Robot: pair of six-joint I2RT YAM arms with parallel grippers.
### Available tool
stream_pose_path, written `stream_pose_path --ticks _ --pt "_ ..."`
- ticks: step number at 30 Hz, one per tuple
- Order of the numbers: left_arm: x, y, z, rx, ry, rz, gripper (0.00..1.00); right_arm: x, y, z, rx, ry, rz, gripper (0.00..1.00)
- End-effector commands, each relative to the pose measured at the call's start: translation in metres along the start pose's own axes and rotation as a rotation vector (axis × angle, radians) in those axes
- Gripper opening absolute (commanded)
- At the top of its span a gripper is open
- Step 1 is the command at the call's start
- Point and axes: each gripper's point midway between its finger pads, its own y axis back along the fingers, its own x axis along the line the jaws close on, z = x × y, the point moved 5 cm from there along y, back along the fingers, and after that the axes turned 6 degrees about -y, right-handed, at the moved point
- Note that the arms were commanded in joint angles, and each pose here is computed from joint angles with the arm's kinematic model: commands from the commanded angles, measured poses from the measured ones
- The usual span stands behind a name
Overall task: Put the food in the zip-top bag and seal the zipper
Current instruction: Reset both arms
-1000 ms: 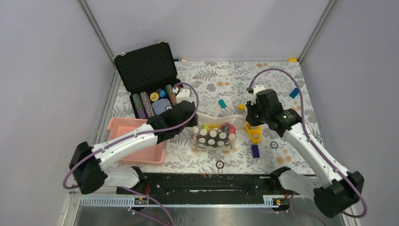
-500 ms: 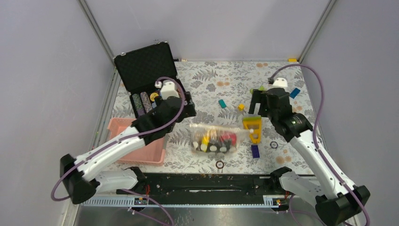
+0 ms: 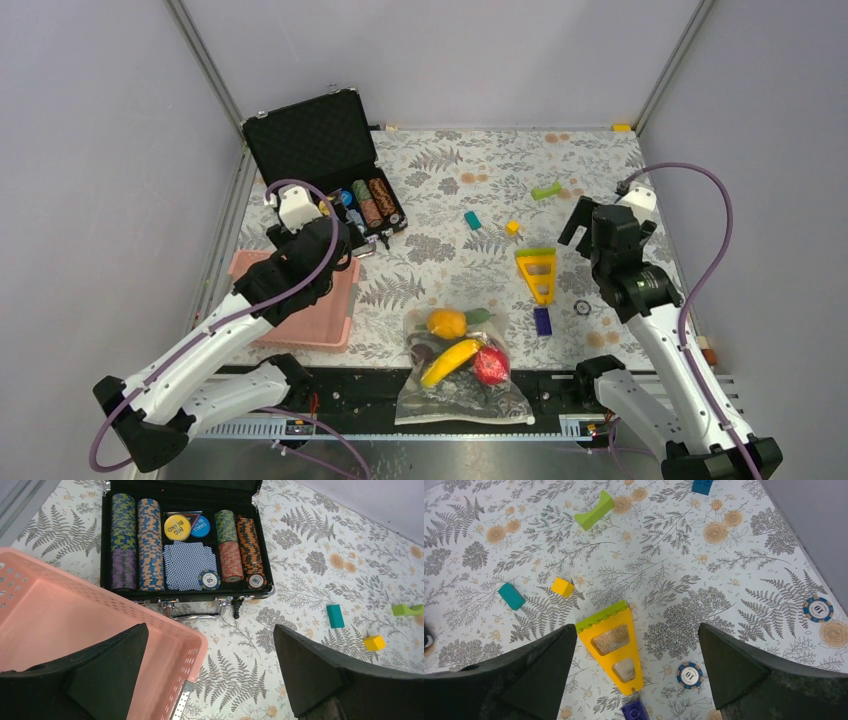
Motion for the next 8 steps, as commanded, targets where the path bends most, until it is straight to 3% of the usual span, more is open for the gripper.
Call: stream_pose_path --ticks 1,8 --pt "0.0096 0.0027 0.0102 -0.048 0.034 0.045 0.99 -0.0069 0.0 0.0092 -0.076 -0.037 -0.049 1.0" --pt "0.0082 0.0005 0.0124 -0.046 0.019 0.056 0.99 -0.008 -0.0008 0.0091 -0.079 -0.037 -0.059 1.0"
